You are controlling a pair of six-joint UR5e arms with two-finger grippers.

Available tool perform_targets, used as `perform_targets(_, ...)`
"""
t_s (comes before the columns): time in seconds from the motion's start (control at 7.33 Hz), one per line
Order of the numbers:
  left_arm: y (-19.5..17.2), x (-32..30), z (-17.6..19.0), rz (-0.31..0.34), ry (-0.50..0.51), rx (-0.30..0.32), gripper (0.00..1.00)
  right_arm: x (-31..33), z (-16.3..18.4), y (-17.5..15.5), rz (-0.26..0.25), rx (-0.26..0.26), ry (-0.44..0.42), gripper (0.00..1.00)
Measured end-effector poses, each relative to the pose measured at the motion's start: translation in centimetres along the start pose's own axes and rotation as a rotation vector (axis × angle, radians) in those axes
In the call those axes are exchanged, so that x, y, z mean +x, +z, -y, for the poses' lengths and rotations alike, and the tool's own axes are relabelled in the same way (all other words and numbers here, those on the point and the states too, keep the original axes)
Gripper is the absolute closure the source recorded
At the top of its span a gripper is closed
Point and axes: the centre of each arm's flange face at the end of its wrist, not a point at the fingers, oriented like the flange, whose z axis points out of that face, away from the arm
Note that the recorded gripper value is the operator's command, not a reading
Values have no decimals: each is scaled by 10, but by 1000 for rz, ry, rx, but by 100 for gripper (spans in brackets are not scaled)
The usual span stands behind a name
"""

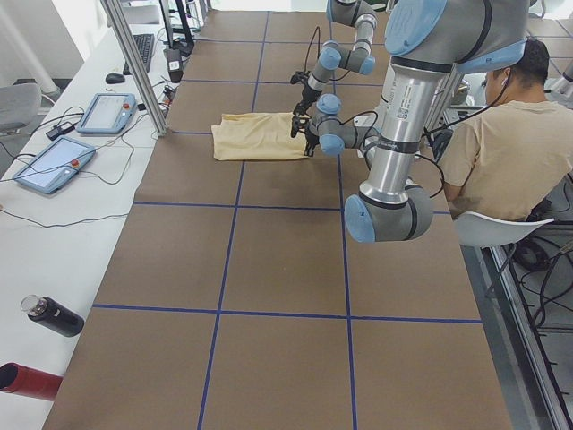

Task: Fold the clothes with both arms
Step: 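Align both grippers on the near edge corners and grasp them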

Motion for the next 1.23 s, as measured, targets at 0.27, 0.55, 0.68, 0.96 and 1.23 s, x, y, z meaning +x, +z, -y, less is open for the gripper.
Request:
perform_targets(0.27,0,0,0,0,1,0,100,-1,-6,5,-10,0,4,27)
perform_targets(0.55,0,-1,0,1,0,0,100,2,-15,7,-16,-7,-1,25)
perform_targets(0.68,0,-1,0,2,0,0,100,3,-19,8,-19,-10,-2,25)
perform_targets(0.96,1,-2,0,3,0,0,100,4,-25,9,-22,-13,2,27)
perform_targets(1.23,1,-2,0,4,0,-1,100,0,-30,12,-22,-7,9,67)
